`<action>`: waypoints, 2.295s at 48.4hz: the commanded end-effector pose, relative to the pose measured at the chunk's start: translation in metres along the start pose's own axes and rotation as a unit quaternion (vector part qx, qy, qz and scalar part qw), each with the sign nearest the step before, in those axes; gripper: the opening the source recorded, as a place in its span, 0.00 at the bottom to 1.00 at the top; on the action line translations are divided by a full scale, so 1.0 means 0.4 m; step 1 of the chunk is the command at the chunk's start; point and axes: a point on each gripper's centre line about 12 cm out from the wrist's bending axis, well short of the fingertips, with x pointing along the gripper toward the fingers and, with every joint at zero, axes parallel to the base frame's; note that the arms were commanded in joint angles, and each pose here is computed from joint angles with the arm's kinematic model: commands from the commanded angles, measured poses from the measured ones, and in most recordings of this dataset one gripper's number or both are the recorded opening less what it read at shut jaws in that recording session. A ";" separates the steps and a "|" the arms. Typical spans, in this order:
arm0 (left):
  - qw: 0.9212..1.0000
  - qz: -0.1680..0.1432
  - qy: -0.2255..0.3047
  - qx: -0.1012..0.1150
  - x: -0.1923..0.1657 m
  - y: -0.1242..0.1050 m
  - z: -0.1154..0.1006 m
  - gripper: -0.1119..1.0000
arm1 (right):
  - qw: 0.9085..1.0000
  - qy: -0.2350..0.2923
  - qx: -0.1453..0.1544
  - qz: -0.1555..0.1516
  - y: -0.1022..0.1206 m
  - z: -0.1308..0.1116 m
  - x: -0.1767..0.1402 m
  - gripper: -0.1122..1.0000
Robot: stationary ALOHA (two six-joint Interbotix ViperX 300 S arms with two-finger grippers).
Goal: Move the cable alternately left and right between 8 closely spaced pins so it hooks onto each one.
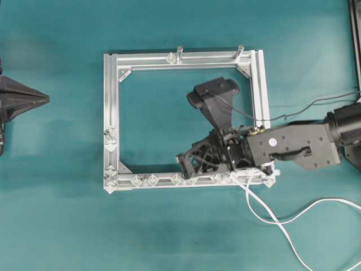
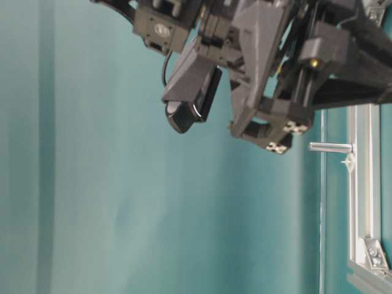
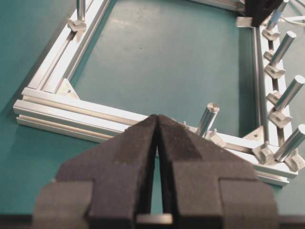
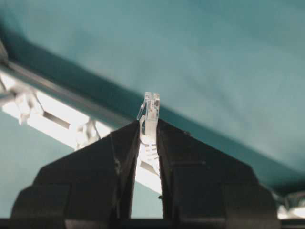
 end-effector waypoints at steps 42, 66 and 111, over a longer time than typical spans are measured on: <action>1.000 -0.002 -0.004 -0.001 0.002 -0.003 0.011 0.10 | 1.000 0.013 0.018 0.004 0.034 -0.098 -0.049 0.24; 1.000 -0.002 -0.004 0.000 0.002 -0.003 0.011 0.10 | 1.000 0.012 0.018 0.002 0.033 -0.097 -0.049 0.24; 1.000 -0.023 -0.007 0.003 0.000 -0.020 0.020 0.10 | 0.999 0.037 0.003 -0.001 0.081 -0.285 -0.078 0.24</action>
